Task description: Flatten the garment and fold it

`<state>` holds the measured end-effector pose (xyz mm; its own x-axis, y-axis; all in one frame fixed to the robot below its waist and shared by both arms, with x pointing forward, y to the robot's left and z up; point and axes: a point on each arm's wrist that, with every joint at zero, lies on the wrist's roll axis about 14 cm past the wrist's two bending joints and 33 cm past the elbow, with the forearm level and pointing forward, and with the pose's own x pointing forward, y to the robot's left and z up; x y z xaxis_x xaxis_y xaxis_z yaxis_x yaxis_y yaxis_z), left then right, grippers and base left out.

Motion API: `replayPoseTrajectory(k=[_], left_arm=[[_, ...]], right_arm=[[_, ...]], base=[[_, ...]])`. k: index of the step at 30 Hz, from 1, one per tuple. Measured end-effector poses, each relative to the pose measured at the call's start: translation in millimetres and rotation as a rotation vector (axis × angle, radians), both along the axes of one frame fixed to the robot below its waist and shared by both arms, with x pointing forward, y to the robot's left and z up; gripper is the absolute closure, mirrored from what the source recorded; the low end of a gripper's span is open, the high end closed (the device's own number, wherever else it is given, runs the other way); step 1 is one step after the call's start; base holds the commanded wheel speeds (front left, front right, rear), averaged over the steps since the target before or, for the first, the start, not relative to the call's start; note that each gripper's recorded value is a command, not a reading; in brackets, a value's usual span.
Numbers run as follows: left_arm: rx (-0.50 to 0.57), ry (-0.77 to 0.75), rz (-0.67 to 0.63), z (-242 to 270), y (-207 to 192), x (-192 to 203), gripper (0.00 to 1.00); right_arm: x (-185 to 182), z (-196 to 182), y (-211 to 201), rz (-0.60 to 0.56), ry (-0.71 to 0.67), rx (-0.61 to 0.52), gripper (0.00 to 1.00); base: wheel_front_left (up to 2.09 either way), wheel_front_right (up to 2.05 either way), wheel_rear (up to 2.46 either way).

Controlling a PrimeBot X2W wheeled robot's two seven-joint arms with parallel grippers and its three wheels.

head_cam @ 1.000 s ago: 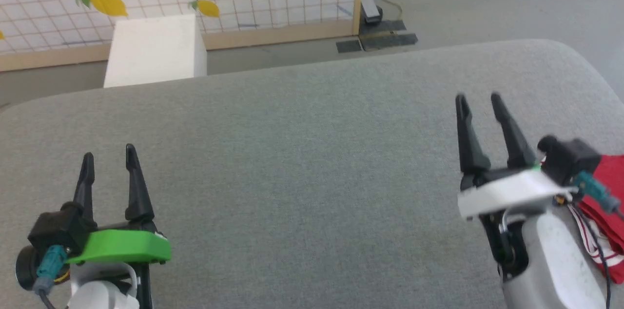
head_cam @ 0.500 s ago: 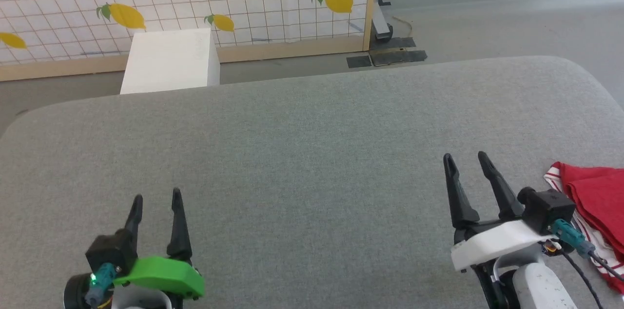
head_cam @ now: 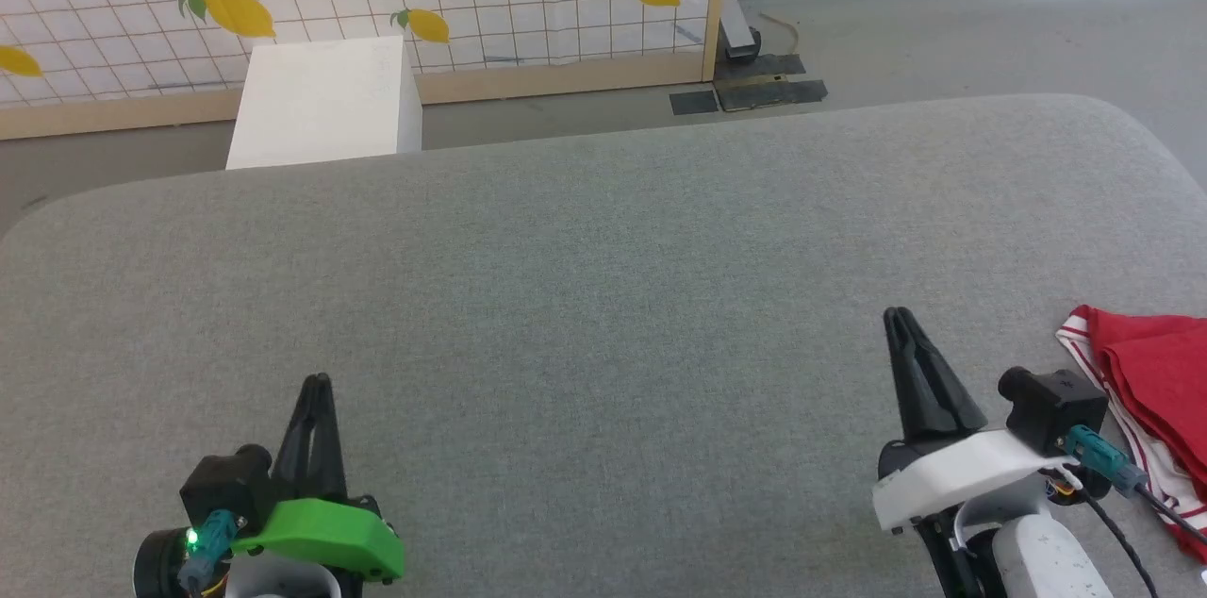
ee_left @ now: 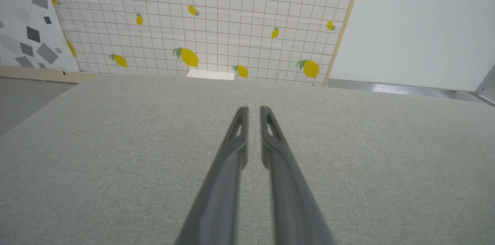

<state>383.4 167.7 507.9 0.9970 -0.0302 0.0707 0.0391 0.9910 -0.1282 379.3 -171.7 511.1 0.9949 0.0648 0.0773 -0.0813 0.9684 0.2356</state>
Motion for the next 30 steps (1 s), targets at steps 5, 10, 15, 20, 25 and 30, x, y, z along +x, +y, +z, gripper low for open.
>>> replayPoseTrajectory(k=[5, 10, 15, 20, 25, 30], left_arm=[[0.001, 0.002, 0.002, 0.1, 0.8, -0.4, 1.0], [0.01, 0.007, 0.002, 0.2, 1.3, -0.8, 1.0], [0.017, 0.007, 0.003, 1.7, 1.6, -1.1, 1.0], [0.021, 0.012, 0.003, 2.2, 1.9, -1.5, 1.0], [0.024, 0.015, 0.004, 2.9, 2.2, -1.8, 1.0], [0.029, 0.019, 0.005, 3.4, 2.5, -2.2, 1.0]], right_arm=[[0.7, 1.1, 0.8, 0.003, -0.001, -0.001, 1.0], [1.6, 2.8, 1.8, 0.008, -0.001, -0.012, 1.0], [2.1, 5.0, 3.2, 0.014, -0.003, -0.027, 1.0], [2.6, 6.5, 4.1, 0.018, -0.004, -0.037, 1.0], [2.2, 6.3, 4.8, 0.022, 0.001, -0.047, 1.0], [2.6, 8.4, 5.6, 0.025, -0.001, -0.056, 1.0]], base=[[0.0, 0.0, 0.0], [0.0, 0.0, 0.0], [0.0, 0.0, 0.0], [0.0, 0.0, 0.0], [0.0, 0.0, 0.0], [0.0, 0.0, 0.0]])
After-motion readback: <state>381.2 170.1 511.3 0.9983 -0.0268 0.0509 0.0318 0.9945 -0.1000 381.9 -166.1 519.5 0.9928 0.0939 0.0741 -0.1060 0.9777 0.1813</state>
